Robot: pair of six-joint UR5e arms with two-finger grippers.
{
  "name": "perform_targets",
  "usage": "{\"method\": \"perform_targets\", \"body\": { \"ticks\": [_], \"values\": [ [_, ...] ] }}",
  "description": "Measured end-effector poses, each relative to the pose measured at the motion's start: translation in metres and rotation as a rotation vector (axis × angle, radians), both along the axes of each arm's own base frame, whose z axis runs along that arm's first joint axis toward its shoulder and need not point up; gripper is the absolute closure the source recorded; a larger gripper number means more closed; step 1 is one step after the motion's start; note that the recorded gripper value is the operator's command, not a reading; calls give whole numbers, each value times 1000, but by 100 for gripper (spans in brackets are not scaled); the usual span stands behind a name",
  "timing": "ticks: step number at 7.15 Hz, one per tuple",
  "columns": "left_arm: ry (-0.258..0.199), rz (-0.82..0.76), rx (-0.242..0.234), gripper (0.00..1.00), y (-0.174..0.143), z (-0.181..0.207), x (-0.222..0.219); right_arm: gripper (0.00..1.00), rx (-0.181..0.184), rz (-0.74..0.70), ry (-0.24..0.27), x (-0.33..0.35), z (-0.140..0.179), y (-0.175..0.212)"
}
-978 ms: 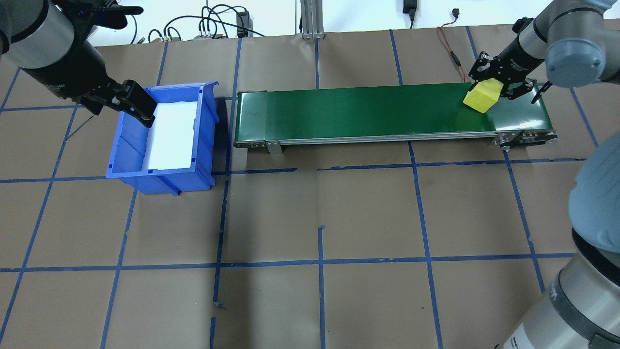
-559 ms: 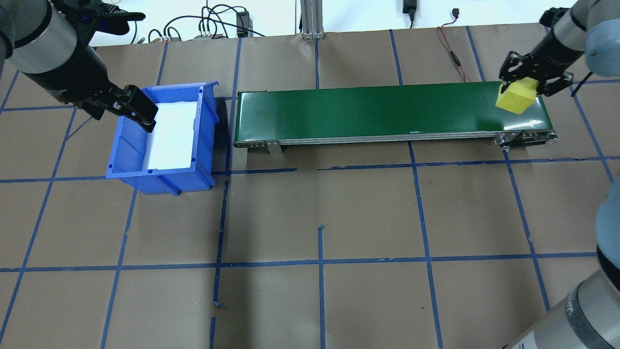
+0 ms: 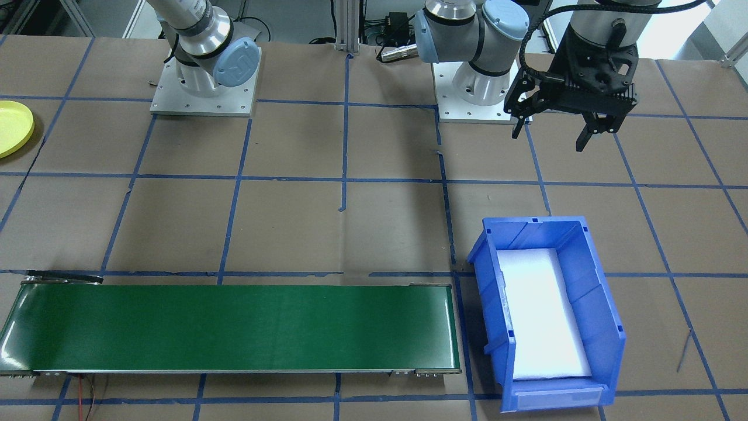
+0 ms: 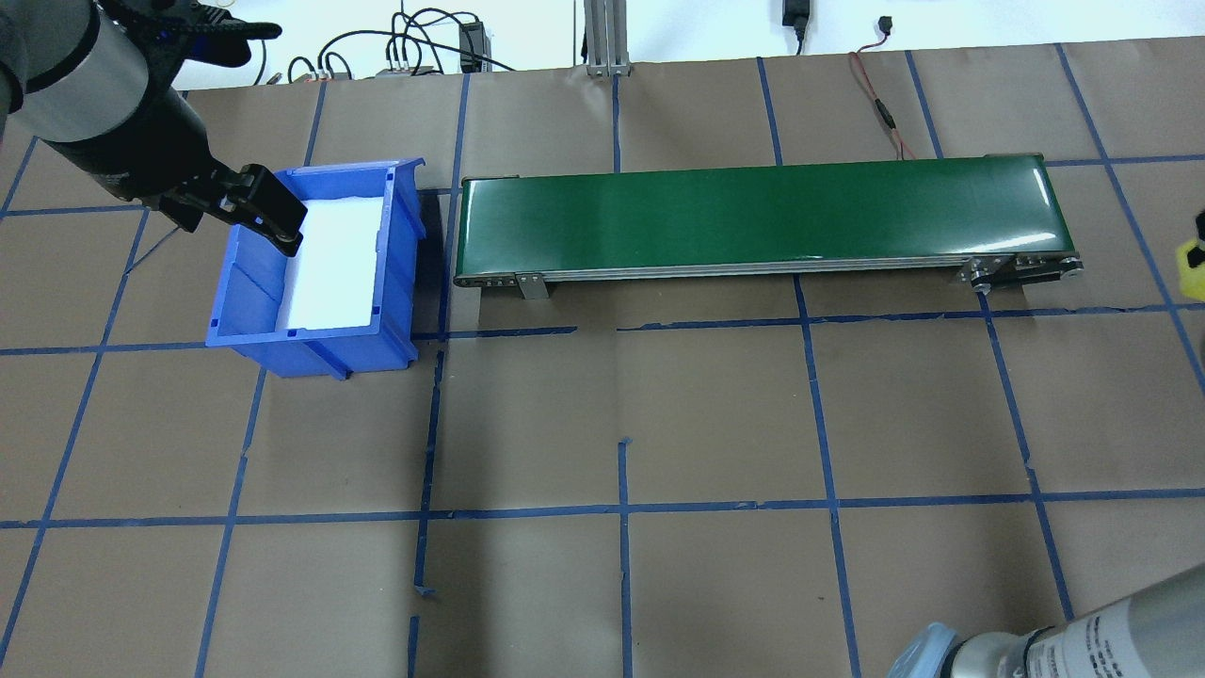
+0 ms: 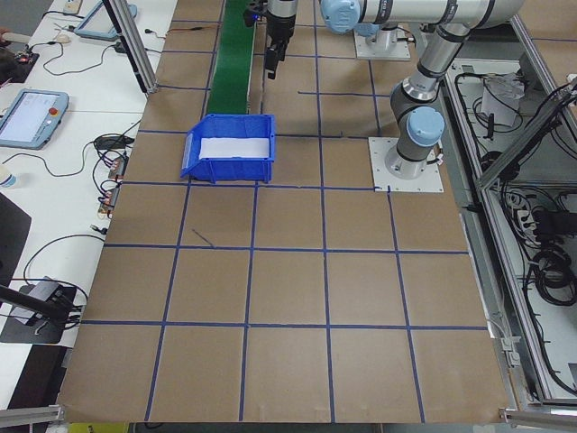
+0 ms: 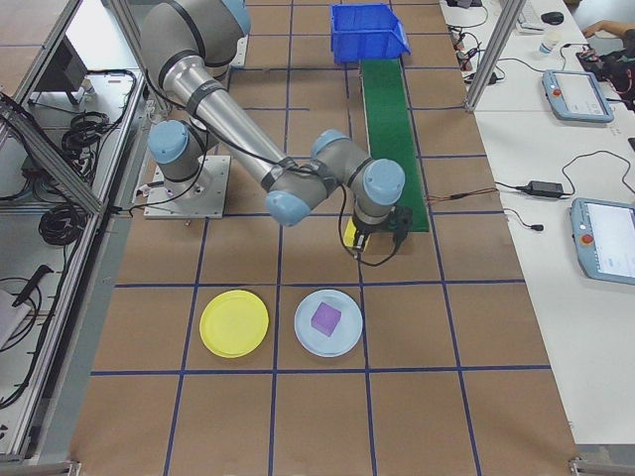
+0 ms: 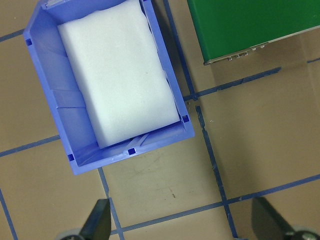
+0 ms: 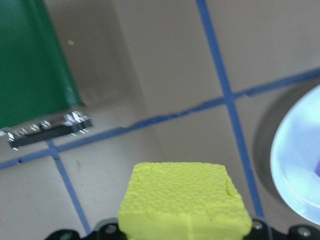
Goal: Move block left to right into plate
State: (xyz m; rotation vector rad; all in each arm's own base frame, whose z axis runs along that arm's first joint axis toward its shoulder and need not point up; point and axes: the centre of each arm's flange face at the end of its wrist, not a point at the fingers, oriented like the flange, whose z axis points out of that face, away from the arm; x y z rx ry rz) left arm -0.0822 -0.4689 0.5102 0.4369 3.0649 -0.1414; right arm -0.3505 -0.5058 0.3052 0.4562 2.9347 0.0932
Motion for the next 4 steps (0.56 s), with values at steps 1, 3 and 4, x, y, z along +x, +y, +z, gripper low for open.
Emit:
{"method": "perform_targets", "body": {
  "ticks": [1, 3, 4],
  "values": [
    [0, 0, -2, 0, 0, 1, 0, 68, 24, -7, -12, -47, -15, 53],
    [3, 0, -7, 0, -1, 1, 0, 70, 126, -91, -25, -106, -44, 157],
    [6, 4, -9, 0, -2, 0, 2, 70, 159, -164, -51, -124, -59, 207]
  ]
}}
